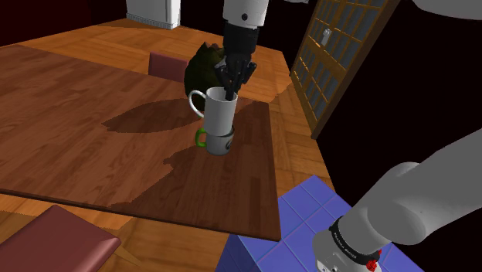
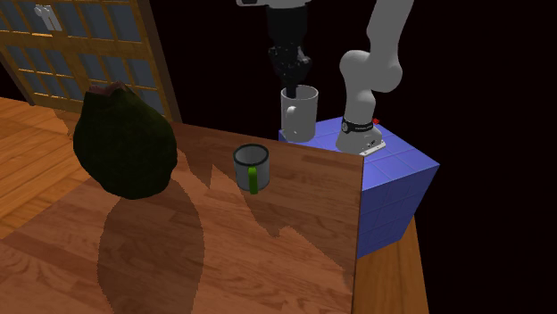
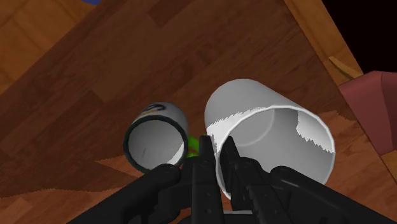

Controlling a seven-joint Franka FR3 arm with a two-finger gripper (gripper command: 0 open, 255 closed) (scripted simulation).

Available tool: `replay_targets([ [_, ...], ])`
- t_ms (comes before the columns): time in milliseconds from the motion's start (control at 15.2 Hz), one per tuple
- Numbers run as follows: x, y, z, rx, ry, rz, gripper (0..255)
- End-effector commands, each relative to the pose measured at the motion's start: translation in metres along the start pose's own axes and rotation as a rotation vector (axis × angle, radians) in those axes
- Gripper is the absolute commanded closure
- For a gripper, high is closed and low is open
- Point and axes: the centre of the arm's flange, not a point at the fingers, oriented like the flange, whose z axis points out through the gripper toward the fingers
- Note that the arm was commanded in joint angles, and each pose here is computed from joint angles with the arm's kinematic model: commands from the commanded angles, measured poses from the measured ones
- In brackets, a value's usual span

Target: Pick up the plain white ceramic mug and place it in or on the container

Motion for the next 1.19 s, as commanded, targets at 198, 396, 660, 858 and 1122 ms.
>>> replay_targets([
  [198, 0.052, 0.037, -0.018, -0.001, 0.0, 0.0, 255],
  [396, 0.084, 0.059, -0.028, -0.001, 0.0, 0.0, 255],
  [660, 0.102, 0.071, -0.023, -0.001, 0.0, 0.0, 255],
  [858, 0.103, 0.071, -0.008, -0.001, 0.0, 0.0, 255],
  [1122, 0.104, 0.071, 0.014, -0.001, 0.0, 0.0, 255],
])
